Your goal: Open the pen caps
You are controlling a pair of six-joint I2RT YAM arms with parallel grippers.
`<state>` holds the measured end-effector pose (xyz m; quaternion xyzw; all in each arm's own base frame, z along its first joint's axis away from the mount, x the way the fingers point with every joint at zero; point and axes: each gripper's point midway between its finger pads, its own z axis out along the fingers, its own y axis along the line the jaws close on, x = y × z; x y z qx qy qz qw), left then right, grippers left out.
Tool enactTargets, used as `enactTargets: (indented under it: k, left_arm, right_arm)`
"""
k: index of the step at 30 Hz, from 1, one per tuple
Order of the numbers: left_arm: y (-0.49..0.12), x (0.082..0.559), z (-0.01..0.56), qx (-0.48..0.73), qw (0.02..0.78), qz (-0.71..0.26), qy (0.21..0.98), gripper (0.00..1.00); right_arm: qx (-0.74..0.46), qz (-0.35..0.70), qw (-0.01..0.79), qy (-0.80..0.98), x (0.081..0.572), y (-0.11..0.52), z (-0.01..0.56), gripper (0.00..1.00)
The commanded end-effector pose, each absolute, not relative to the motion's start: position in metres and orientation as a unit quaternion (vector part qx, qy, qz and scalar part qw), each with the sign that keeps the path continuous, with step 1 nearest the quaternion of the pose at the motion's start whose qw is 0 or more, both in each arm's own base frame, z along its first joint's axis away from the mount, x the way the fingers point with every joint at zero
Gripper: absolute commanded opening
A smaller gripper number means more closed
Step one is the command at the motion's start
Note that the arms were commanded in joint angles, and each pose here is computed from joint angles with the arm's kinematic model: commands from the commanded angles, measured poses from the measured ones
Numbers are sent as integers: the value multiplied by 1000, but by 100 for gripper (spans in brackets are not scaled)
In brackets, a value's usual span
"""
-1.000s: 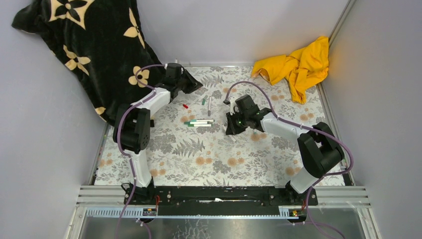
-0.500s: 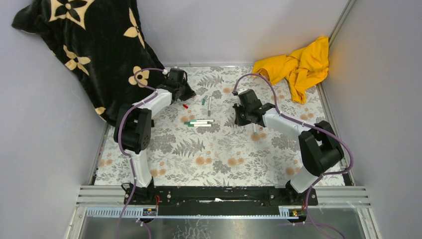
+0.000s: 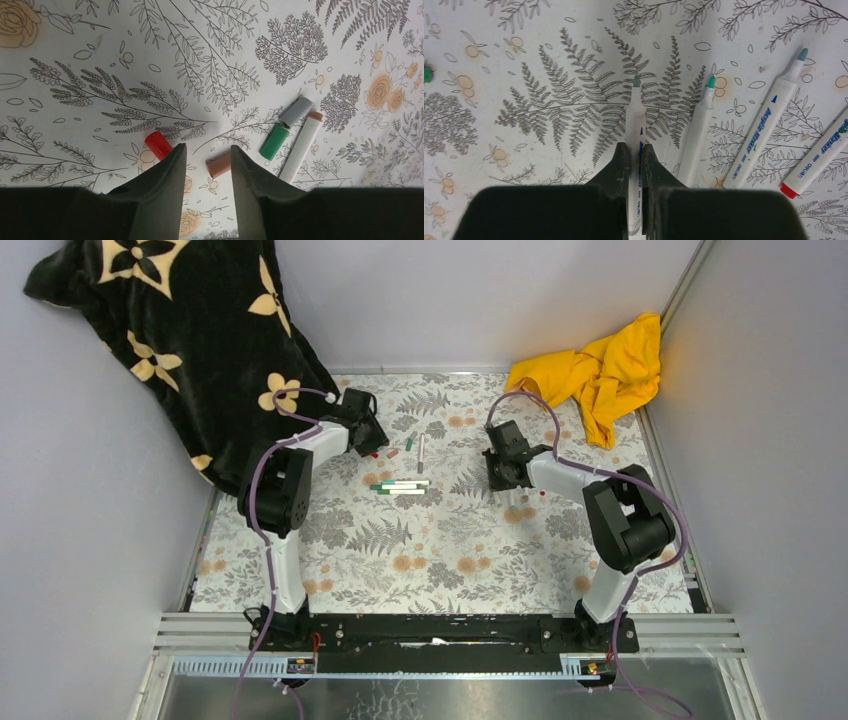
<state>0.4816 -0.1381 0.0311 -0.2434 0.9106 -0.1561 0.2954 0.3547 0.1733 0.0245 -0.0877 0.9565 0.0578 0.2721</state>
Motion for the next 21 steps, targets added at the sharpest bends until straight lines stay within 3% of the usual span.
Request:
enactTargets:
  k: [1,12,21]
  left_arm:
    - [-126,486,28,-251,306,-138,908,46]
    - [-130,484,76,-260,351,-182,881,63]
    - [-138,475,104,-260,368,-222,865,69]
  right_arm:
    - [-59,41,286,955,368,164,24,4]
    - [-40,3,278,960,364,140,12,33]
    - [-43,4,295,955,370,140,31,41]
